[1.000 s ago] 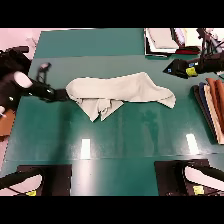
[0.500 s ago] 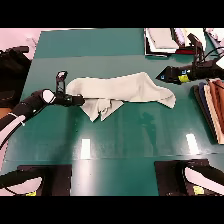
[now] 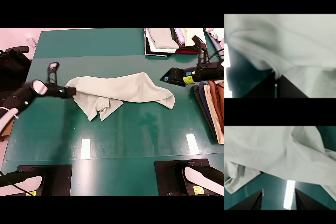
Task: Fold the shirts.
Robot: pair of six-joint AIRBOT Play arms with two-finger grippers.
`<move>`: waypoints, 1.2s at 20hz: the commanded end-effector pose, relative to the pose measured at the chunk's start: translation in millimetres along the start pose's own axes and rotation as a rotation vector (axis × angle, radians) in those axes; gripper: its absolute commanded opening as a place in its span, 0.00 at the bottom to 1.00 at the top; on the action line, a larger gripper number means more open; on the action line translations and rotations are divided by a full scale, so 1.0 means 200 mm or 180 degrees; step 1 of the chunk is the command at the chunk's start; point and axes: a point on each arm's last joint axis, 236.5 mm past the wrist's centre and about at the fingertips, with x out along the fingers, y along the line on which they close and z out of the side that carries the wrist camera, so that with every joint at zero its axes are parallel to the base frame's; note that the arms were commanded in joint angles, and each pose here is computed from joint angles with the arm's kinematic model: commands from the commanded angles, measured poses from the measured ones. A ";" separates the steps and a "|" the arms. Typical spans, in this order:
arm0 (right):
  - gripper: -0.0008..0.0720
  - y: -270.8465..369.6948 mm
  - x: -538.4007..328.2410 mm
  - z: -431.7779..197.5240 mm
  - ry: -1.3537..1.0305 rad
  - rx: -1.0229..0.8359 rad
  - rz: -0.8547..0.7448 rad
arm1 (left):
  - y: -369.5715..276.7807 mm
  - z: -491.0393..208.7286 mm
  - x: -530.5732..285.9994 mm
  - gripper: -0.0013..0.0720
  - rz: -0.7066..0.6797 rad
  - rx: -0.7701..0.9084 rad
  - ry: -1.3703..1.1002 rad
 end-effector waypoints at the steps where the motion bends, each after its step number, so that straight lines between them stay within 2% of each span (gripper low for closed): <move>1: 0.63 -0.23 -0.02 -0.14 0.0137 0.0418 -0.0148 | 0.12 0.08 -0.16 0.05 0.0080 0.0178 0.0203; 3: 0.64 -0.42 0.01 -0.29 0.0279 0.0833 -0.0238 | 0.12 0.07 -0.17 0.05 0.0077 0.0273 0.0272; 5: 0.85 -0.57 0.07 -0.44 0.0479 0.1229 -0.0272 | 0.10 0.05 -0.17 0.05 0.0006 0.0233 0.0305; 7: 0.84 -0.68 0.15 -0.57 0.0635 0.1561 -0.0264 | 0.08 0.05 -0.17 0.05 -0.0043 0.0193 0.0298; 8: 0.77 -0.68 0.20 -0.59 0.0672 0.1612 -0.0195 | 0.07 0.06 -0.17 0.05 -0.0065 0.0173 0.0295; 11: 0.76 -0.64 0.35 -0.57 0.0651 0.1746 0.0121 | 0.07 0.06 -0.17 0.05 -0.0082 0.0157 0.0291; 12: 0.76 -0.65 0.39 -0.55 0.0625 0.1767 0.0119 | 0.06 0.06 -0.17 0.05 -0.0086 0.0155 0.0290; 13: 0.69 -0.66 0.43 -0.55 0.0626 0.1733 0.0064 | 0.06 0.06 -0.17 0.05 -0.0094 0.0146 0.0291; 16: 0.66 -0.67 0.53 -0.53 0.0531 0.1626 -0.0054 | 0.06 0.06 -0.17 0.05 -0.0106 0.0132 0.0295; 17: 0.59 -0.67 0.54 -0.51 0.0480 0.1573 -0.0085 | 0.05 0.06 -0.17 0.05 -0.0118 0.0122 0.0292; 18: 0.49 -0.65 0.56 -0.49 0.0451 0.1523 -0.0101 | 0.04 0.06 -0.17 0.05 -0.0137 0.0107 0.0288; 19: 0.30 -0.64 0.57 -0.48 0.0444 0.1436 -0.0118 | 0.04 0.06 -0.17 0.05 -0.0160 0.0087 0.0279; 20: 0.05 -0.61 0.57 -0.46 0.0448 0.1296 -0.0081 | 0.02 0.06 -0.17 0.05 -0.0187 0.0067 0.0280; 24: 0.04 -0.33 0.40 -0.19 0.0223 0.0570 0.0174 | -0.07 0.16 -0.39 0.05 -0.0271 0.0218 0.0112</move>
